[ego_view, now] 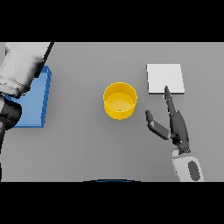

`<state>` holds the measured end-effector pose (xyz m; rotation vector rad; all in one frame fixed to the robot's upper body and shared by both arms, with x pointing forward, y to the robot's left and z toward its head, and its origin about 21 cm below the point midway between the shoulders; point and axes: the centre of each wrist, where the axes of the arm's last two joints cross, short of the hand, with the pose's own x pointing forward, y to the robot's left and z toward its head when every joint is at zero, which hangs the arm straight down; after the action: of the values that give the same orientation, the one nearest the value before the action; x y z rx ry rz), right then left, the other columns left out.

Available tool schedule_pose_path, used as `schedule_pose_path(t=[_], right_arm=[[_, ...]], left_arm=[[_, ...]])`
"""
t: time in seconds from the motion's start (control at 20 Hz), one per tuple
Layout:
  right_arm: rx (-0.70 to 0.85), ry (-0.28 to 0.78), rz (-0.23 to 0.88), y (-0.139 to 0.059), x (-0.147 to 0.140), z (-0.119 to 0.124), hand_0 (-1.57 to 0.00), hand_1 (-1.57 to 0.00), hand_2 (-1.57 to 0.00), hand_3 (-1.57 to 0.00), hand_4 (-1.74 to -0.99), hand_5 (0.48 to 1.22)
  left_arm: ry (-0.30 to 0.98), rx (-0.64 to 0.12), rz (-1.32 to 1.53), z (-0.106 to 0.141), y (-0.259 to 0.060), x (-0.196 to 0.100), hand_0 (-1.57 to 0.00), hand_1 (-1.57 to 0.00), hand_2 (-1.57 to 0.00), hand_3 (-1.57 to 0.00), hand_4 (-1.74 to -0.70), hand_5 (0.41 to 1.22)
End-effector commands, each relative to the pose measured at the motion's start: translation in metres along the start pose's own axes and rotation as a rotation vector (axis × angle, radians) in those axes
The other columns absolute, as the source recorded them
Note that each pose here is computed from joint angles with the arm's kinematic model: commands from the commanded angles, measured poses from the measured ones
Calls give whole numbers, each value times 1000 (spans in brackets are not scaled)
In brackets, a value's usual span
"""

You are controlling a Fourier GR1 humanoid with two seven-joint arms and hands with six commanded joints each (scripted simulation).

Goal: Pick up the red beaker and tilt it to pour out 1 green nut into yellow bowl. Pick up the yellow bowl and place it on the metallic measuring scale.

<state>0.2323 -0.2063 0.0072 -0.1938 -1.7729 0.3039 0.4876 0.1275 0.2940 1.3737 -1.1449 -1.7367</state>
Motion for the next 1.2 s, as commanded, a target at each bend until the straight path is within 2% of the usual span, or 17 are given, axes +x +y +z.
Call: schedule_pose_path(t=[0.0, 0.1, 0.25, 0.45, 0.6, 0.8, 0.95, 1.15], right_arm=[[-2, 7, -6, 3, 1, 0, 1, 1, 1, 1, -1006, 669], [-1, 6, -29, 6, 0, -1, 1, 1, 1, 1, -1002, 666], [6, 16, -31, 2, -3, -1, 1, 1, 1, 1, -1023, 654], [5, 4, -13, 1, -1, 1, 1, 1, 1, 1, -1057, 652], [5, 4, 14, 3, 1, 1, 1, 1, 1, 1, -1047, 651], [3, 16, 48, 2, 6, -4, 1, 1, 1, 1, -1046, 649], [12, 21, 44, 0, 1, -2, 1, 1, 1, 1, -1026, 648], [22, 27, 39, -1, -5, 3, 1, 1, 1, 1, -1015, 646]], left_arm=[[57, 6, 93, 2, -6, -18, -1571, -1571, -1571, -1448, -1738, 1221], [165, 28, 265, 9, -24, -53, -1571, -1571, -1571, -1453, -1739, 1221], [341, 40, 484, 24, -73, -99, -1571, -1571, -1571, -1417, -1740, 1221], [535, 50, 747, 44, -132, -128, -1571, -1571, -1571, -1441, -1741, 1221], [645, 48, 923, 54, -170, -129, -1571, -1571, -1571, -1467, -1741, 1221], [711, 62, 1060, 73, -204, -127, -1571, -1571, -1571, -1479, -1741, 1221], [782, 52, 1137, 88, -228, -109, -1571, -1571, -1571, -1450, -1741, 1221], [783, 83, 1195, 112, -244, -87, -1571, -1571, -1571, -1455, -1741, 1221]])
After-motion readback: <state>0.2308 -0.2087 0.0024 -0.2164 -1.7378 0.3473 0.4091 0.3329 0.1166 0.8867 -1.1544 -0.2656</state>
